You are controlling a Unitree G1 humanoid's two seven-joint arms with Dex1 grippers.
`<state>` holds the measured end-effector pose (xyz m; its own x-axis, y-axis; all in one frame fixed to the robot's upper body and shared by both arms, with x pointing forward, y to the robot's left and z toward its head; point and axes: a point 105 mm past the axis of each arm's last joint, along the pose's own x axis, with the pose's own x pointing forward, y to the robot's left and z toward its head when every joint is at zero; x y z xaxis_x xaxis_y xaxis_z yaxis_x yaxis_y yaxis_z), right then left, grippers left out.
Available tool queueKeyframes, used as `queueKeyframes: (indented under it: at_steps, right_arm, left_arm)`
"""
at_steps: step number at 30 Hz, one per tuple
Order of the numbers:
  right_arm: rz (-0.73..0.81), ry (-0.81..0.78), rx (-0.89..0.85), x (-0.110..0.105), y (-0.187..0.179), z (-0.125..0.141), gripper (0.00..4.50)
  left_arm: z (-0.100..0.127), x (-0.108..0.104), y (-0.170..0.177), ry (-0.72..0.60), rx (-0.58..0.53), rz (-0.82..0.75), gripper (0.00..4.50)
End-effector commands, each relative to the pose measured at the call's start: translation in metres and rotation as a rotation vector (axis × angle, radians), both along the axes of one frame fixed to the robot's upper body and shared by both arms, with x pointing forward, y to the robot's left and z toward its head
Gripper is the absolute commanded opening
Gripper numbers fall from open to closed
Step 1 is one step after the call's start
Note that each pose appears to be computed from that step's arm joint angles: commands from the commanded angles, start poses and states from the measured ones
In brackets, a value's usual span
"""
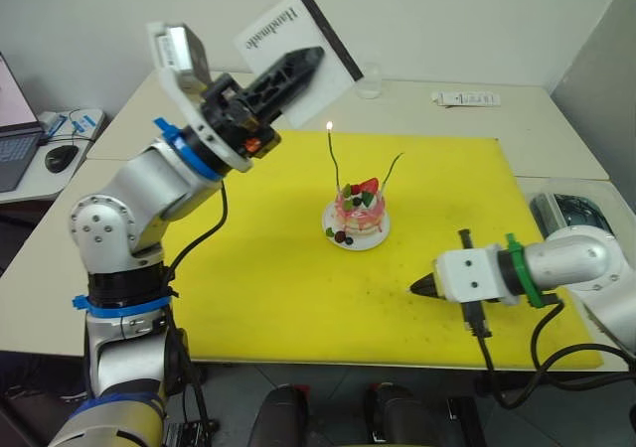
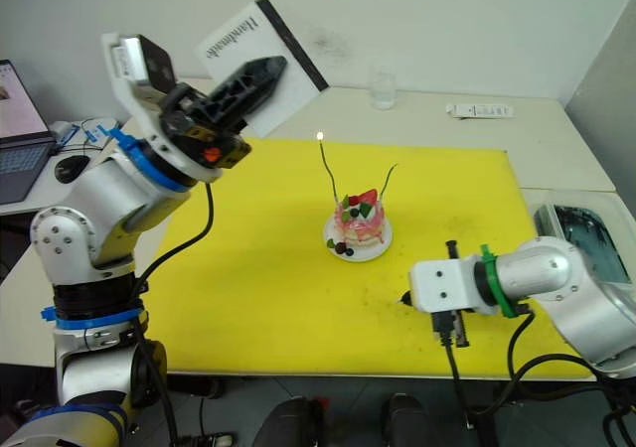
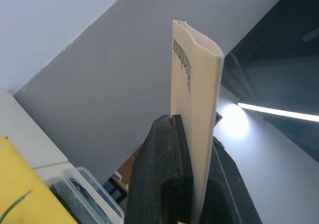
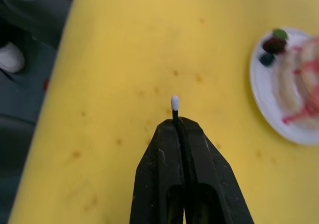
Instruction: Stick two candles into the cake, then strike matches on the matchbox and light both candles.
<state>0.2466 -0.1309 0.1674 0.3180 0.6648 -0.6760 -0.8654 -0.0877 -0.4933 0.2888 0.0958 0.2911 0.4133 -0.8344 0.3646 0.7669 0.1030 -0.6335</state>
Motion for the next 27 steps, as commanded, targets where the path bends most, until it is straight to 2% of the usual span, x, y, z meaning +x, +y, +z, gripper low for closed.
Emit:
queueKeyframes:
  at_steps: [1,6,9,18,23,27]
  right_arm:
    - [-0.050,-0.081,0.068,0.013,-0.005,0.017,0.03]
    - [-0.100,-0.101,0.202,0.025,0.006,0.031,0.03]
    - [-0.197,-0.005,0.247,0.029,-0.002,0.021,0.03]
    - [-0.445,0.361,0.141,0.008,-0.056,-0.014,0.03]
    - [-0.576,0.292,0.182,0.030,-0.063,-0.028,0.03]
    - [-0.619,0.288,0.209,0.037,-0.063,-0.044,0.03]
  left_arm:
    - [-0.045,-0.021,-0.019,0.026,0.184,-0.071,0.00]
    - [-0.085,-0.034,-0.029,0.064,0.299,-0.091,0.00]
    - [-0.097,-0.037,-0.028,0.066,0.332,-0.093,0.00]
    - [-0.106,-0.042,-0.016,0.065,0.372,-0.105,0.00]
    - [-0.107,-0.041,-0.021,0.054,0.374,-0.113,0.00]
    - [-0.106,-0.041,-0.023,0.045,0.376,-0.120,0.00]
